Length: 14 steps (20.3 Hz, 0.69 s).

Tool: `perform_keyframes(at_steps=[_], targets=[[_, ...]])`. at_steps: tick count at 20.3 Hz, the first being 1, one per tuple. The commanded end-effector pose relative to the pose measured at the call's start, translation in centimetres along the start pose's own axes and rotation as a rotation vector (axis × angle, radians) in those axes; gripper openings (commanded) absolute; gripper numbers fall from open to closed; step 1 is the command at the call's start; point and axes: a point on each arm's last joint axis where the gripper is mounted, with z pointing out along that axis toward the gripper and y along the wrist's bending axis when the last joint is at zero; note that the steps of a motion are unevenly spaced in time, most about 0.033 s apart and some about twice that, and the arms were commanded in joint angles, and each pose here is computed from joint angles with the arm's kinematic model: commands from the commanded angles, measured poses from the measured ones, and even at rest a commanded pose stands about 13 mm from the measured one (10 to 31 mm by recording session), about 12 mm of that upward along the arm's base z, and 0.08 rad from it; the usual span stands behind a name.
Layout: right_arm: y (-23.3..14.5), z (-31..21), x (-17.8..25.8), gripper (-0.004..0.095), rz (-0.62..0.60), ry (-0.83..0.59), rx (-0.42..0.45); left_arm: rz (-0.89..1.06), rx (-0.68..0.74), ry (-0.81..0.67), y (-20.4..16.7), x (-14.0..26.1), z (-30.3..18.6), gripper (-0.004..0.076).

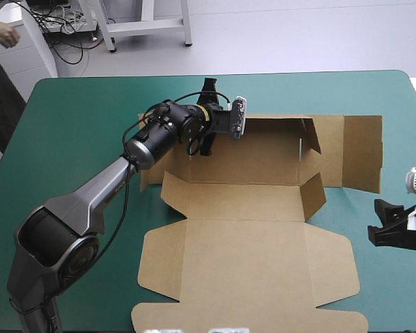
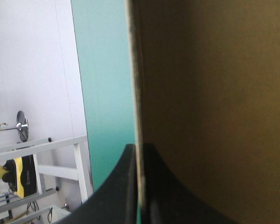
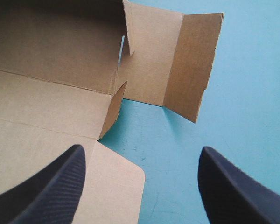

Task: Fold the box

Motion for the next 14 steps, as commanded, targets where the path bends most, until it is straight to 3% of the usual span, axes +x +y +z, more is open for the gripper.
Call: perform_keyframes(at_steps=[1,9,14], targets=[[-0.3,-0.1,-0.5,0.063,0.007,-0.008,0.027,-0.042,-0.158,-0.032,1.3,-1.8,-4.4,-0.0032],[-0.2,0.8,-0.9,0.063,0.013,0.018,0.029,-0.059,-0.239,-0.041,-3.4,-2.3,-8.5,-0.0032],[0.0,2.2,-1.4,0.063,0.01,0.062,0.034,0.006,-0.363,0.044,-5.8,-3.1,-9.0,-0.0032]])
